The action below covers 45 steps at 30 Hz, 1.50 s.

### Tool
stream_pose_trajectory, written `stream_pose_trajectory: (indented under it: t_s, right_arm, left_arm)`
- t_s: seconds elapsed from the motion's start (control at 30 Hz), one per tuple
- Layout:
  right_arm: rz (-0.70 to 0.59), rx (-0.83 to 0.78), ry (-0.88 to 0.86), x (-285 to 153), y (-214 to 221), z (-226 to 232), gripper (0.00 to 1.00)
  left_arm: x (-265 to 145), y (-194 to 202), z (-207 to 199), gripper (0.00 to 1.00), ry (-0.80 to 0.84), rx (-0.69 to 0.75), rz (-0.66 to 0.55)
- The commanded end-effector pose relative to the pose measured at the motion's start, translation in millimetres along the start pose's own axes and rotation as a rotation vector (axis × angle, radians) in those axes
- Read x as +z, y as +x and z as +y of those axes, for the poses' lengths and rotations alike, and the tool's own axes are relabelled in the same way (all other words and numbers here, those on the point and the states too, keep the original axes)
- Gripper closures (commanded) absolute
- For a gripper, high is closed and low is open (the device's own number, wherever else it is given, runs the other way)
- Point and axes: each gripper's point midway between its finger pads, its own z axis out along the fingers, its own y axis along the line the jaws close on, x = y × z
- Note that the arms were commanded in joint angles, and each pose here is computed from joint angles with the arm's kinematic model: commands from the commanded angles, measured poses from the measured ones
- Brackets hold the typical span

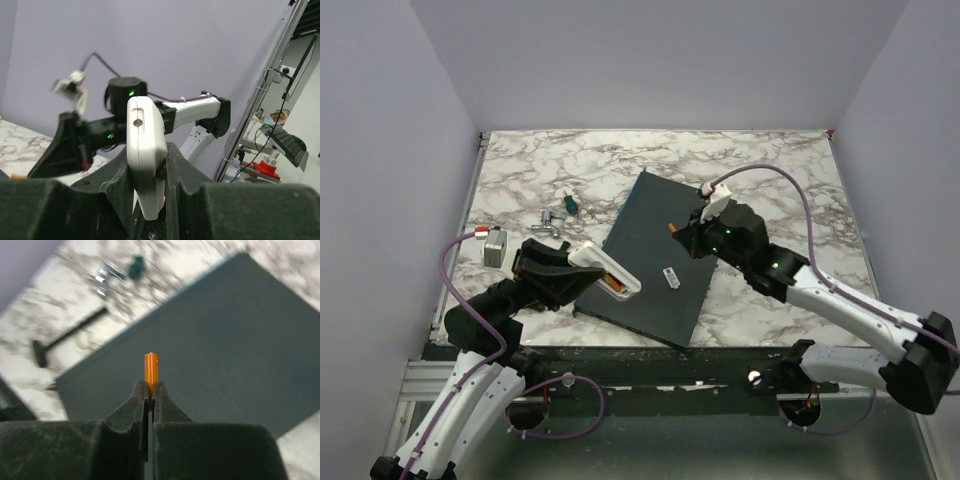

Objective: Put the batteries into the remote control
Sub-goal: Place the battery at the center of the board.

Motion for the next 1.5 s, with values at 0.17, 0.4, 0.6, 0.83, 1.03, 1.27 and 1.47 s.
stream_pose_trajectory:
  t_s: [0.17, 0.4, 0.6, 0.83, 1.03, 1.27, 1.47]
  right_arm:
    - [0.35, 0.02, 0.422, 31.2, 136.6, -83.4, 0.99]
    - [0.416, 0.007, 0.512, 32.1, 173.6, -103.0, 0.92]
    - [0.448, 0.01, 0.509, 34.4, 176.7, -101.2, 0.62]
    - [0.371, -0.005, 0.452, 32.0, 141.6, -90.0, 0.4]
    - [0.206, -0.038, 0.372, 17.7, 70.9, -71.8, 0.35]
    - [-0.077, -0.167, 0.063, -20.5, -28.0, 13.0, 0.34]
    - [-0.191, -0.299, -0.154, -34.6, -51.8, 111.6, 0.31]
  left_arm:
    - [-3.3, -0.7, 0.6, 1.0, -0.023, 0.012, -0.005]
    - [-4.0, -0.7, 2.4, 1.0, -0.032, 0.01, -0.011]
    - [-4.4, -0.9, 4.7, 1.0, -0.047, 0.004, -0.014]
    - [-4.5, 0.0, 17.4, 1.0, -0.117, -0.016, -0.009]
    - [-9.3, -1.2, 54.4, 1.0, -0.327, -0.097, -0.033]
    - [-30.8, -1.2, 112.4, 1.0, -0.691, -0.178, -0.056]
    - [-37.7, -0.2, 127.5, 1.0, -0.778, -0.198, -0.069]
